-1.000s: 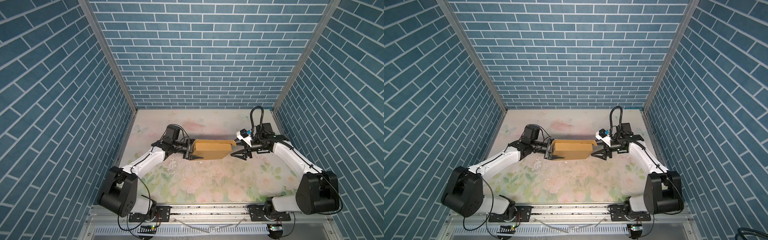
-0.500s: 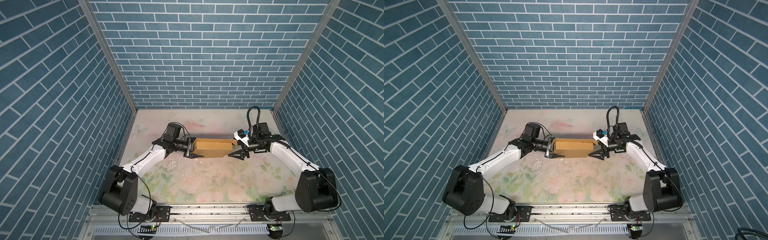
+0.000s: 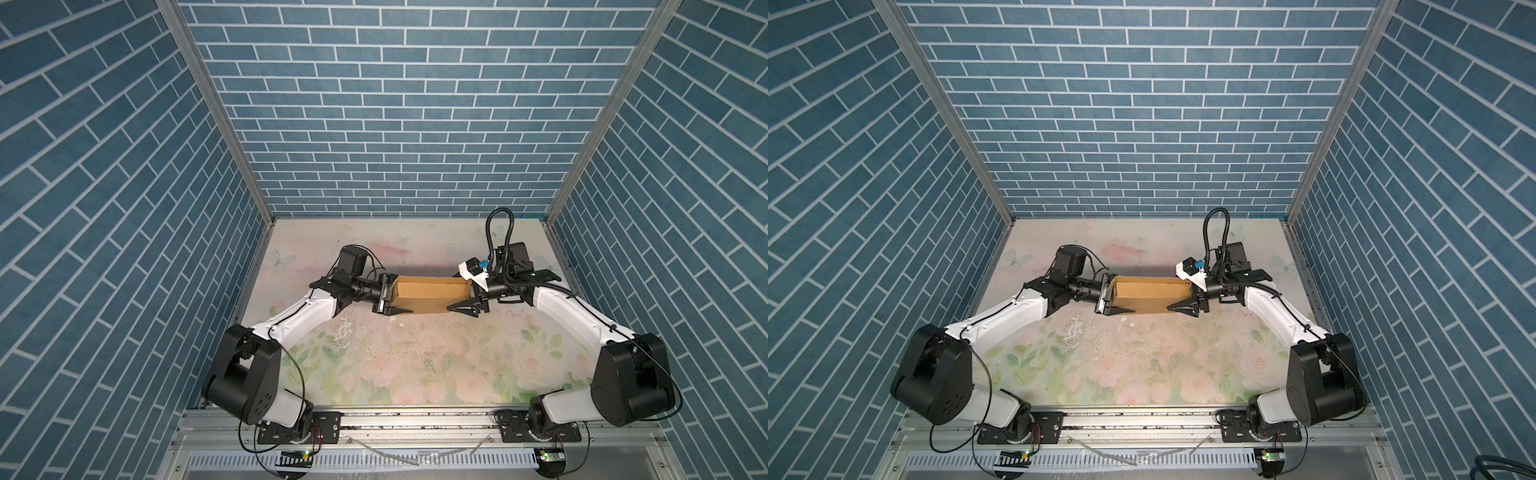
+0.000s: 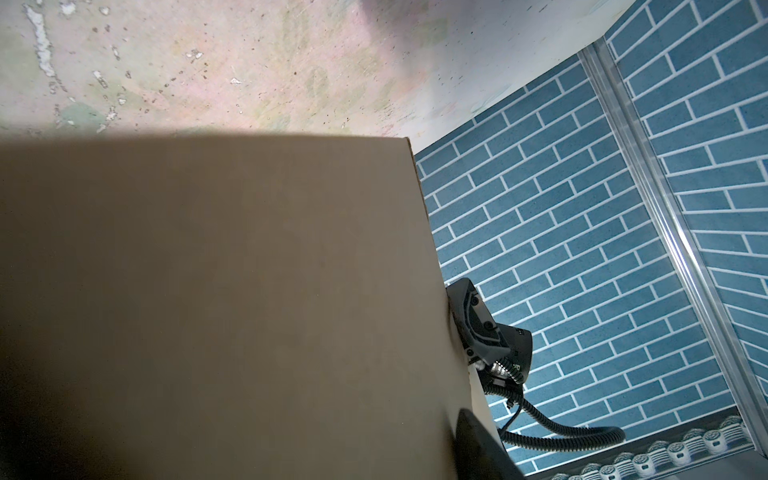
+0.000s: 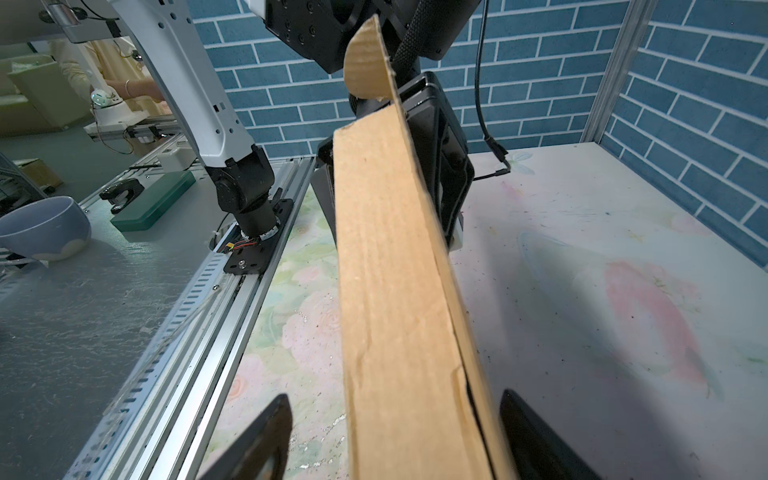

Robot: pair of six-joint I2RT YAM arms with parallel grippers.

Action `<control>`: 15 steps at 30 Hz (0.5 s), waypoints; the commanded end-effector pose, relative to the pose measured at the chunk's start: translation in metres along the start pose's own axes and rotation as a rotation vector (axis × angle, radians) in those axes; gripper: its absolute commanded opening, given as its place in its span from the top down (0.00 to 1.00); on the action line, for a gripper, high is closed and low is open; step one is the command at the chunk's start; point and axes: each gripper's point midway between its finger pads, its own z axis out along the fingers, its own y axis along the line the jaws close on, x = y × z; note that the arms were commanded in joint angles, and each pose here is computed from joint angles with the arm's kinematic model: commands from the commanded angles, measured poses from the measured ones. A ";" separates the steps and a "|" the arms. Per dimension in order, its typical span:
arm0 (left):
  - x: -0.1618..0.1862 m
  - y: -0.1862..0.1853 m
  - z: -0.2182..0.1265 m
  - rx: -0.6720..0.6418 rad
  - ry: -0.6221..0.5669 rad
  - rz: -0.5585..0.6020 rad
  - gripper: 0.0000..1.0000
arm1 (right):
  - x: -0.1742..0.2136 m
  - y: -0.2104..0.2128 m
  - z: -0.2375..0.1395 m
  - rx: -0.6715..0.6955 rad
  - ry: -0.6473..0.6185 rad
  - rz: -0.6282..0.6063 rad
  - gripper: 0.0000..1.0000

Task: Fold the paper box
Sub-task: 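Grip the box's free end with the right gripper, holding it between both grippers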

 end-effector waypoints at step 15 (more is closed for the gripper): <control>0.012 -0.016 0.001 0.023 0.024 0.050 0.78 | 0.005 0.006 0.003 0.000 0.023 -0.009 0.39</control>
